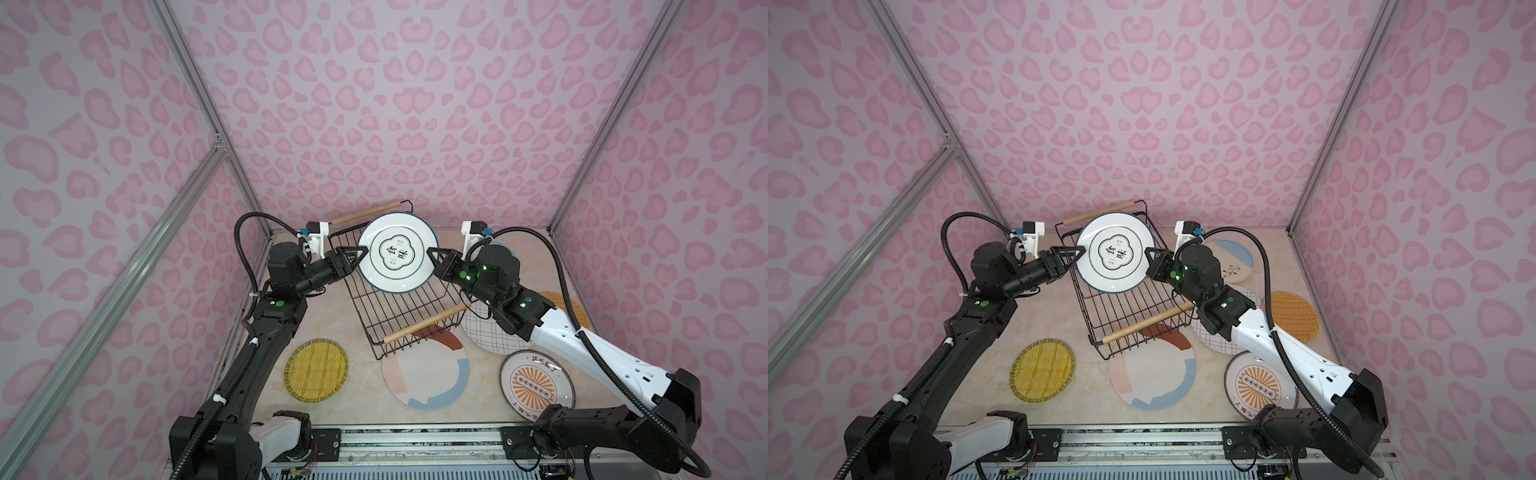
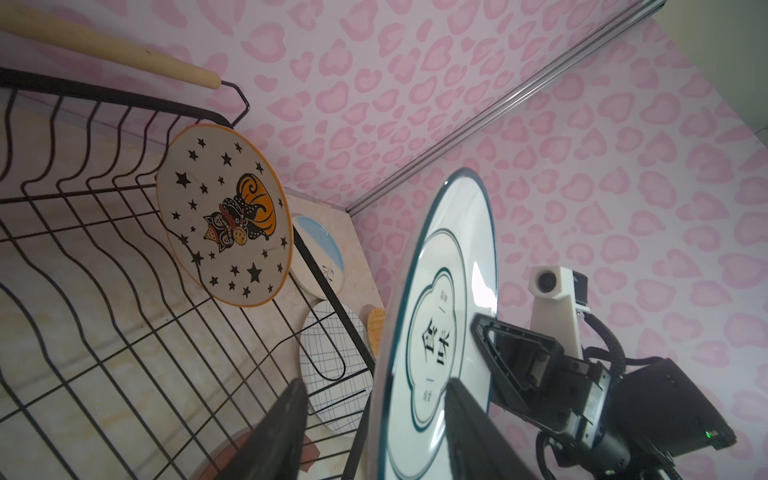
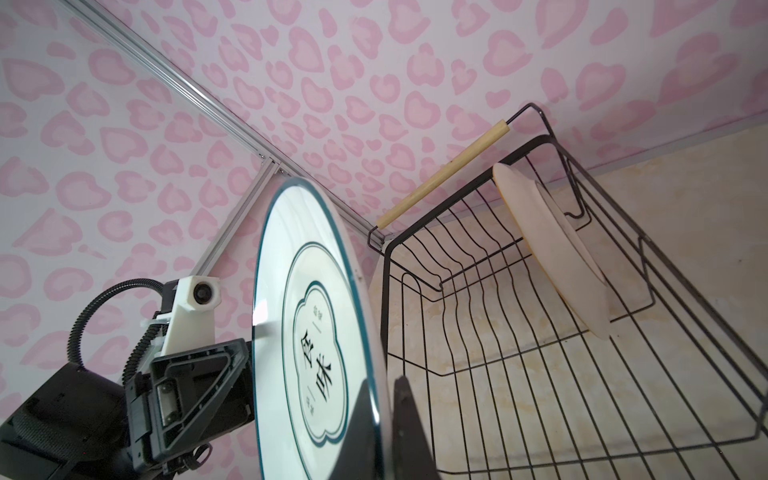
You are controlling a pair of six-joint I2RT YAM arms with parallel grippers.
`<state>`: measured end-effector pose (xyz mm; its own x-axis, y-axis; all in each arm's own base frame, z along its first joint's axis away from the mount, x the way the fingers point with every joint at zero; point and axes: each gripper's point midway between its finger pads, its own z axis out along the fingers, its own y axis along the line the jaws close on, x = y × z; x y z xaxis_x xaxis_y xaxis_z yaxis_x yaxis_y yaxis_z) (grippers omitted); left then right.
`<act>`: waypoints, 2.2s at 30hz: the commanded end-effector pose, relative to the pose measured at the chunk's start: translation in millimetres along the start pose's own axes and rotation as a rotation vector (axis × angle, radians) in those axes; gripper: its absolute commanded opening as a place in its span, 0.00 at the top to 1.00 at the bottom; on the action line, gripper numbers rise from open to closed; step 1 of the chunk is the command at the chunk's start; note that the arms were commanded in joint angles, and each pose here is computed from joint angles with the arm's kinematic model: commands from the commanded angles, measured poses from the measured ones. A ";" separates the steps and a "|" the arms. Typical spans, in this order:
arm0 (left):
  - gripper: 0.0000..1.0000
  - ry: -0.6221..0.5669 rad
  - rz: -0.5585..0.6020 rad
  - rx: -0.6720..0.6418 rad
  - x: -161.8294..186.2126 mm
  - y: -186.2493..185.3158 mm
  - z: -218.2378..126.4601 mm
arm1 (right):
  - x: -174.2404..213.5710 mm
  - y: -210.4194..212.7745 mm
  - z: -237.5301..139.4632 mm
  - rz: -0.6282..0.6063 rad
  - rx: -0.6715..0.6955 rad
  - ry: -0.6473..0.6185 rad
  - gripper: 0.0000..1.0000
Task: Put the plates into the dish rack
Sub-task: 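Open and withdraw the left gripper while the right gripper carries the plate over the rack, then lower the white plate upright into the rack slots beside the star plate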
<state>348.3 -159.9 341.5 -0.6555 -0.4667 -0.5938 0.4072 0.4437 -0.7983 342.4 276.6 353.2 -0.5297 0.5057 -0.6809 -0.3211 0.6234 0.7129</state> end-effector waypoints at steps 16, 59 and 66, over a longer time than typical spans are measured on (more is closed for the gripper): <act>0.02 -0.216 0.147 0.027 -42.0 -33.5 -54.2 | -61.3 -2.6 17.4 -0.473 0.400 -0.109 1.00; 0.02 0.046 0.106 -0.326 64.5 65.1 -73.7 | -8.0 -65.6 178.4 -1.163 0.687 0.004 1.00; 0.02 0.054 0.106 -0.318 66.1 65.0 -72.9 | 2.8 -85.0 193.3 -1.185 0.700 0.031 1.00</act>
<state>285.2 -105.4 259.2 -0.6589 -0.3832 -0.6473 0.2464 0.7031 -0.6670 512.6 337.1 250.7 -0.2725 -0.5687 -0.7761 -0.1678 0.8223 -0.5437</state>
